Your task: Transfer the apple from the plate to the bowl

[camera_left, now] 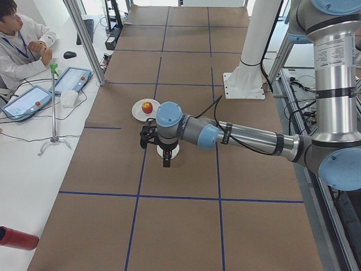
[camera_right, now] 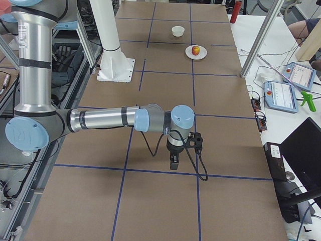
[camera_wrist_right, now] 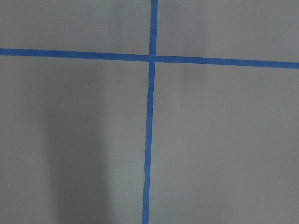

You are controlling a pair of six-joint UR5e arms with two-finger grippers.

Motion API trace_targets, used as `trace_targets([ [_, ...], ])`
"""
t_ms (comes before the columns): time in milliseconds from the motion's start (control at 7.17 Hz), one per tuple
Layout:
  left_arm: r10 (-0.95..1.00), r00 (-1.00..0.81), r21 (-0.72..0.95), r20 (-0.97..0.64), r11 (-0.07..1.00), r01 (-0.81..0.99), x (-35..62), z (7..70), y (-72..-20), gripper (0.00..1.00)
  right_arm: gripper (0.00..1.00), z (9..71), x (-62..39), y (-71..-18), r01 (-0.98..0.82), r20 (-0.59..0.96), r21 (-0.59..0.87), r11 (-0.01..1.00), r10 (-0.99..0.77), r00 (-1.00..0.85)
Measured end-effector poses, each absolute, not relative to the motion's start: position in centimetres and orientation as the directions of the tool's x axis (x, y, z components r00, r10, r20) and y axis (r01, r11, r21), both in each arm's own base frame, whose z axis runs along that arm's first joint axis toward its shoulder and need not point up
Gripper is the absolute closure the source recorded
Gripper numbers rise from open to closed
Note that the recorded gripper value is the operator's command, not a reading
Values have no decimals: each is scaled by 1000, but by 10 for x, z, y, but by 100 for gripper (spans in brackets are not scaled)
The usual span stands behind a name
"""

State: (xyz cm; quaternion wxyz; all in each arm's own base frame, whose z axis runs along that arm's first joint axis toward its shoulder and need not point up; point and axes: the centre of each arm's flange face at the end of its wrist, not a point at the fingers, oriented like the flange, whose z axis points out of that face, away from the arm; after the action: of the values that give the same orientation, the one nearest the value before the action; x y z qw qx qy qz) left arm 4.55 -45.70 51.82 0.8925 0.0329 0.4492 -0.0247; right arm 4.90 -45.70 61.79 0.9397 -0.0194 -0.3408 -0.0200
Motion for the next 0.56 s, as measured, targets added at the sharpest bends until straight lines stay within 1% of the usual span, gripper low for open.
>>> trace_targets([
  [279,-64,566,-40,-822,998,53,152,449,-493,0,0,618,49,-457,51,641,-22,998,-25,767],
  [558,-150,570,-118,-807,989,94,265,386,-546,0,0,617,49,-457,51,641,-22,998,-25,767],
])
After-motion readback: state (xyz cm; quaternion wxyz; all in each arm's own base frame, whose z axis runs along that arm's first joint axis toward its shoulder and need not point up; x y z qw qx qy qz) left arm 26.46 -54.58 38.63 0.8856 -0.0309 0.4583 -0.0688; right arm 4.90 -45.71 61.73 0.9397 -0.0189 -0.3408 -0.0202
